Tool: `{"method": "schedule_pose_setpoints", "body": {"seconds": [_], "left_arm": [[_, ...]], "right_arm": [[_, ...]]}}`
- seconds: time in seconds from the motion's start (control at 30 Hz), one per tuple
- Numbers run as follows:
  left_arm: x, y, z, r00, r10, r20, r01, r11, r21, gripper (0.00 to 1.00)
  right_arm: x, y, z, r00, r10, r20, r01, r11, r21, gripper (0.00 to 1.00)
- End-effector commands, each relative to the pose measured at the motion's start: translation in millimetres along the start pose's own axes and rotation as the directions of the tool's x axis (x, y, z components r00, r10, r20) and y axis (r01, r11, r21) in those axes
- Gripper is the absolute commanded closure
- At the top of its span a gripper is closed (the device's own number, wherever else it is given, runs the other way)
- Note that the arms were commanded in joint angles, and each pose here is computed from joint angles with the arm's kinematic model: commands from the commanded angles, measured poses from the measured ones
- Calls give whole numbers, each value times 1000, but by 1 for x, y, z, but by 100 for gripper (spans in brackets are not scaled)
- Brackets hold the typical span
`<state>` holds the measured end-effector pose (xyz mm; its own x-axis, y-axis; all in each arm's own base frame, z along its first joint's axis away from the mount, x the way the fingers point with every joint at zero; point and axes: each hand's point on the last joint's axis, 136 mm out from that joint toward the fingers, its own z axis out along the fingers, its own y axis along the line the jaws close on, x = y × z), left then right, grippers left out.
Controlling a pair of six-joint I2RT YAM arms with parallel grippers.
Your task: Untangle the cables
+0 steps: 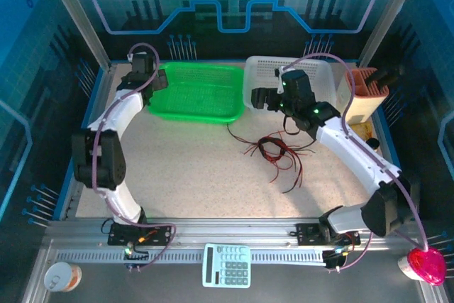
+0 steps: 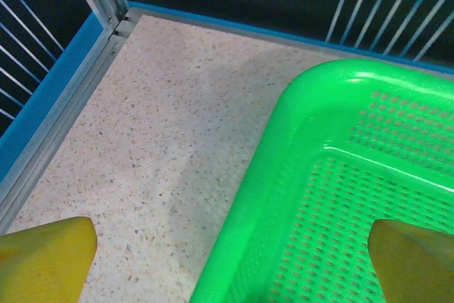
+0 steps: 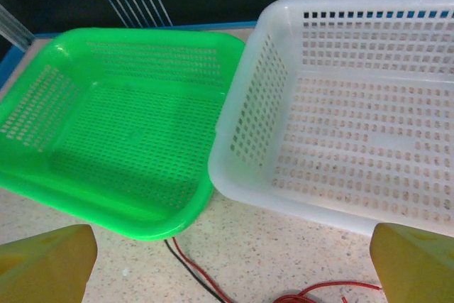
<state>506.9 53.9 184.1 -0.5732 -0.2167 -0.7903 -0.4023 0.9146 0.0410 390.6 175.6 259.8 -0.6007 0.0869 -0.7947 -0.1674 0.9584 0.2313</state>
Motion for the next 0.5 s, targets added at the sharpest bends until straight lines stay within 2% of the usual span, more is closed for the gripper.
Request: {"method": "schedule_pose_setpoints", "body": {"seconds": [0.0,0.27,0.47], "left_arm": [[2,13,20,996,67,-58,-75,989,-132,1],[17,1,65,980,132,-152,-154,977,-149,1],[22,25,88,957,149,-249,-218,935,-279,1]], "right_arm": [[-5,-5,9,1000,-17,-22,18,997,75,0],[-7,-3,58,997,-48,-66,55,991,122,0],[-6,5,89,993,-57,-99,65,995,81,0]]}}
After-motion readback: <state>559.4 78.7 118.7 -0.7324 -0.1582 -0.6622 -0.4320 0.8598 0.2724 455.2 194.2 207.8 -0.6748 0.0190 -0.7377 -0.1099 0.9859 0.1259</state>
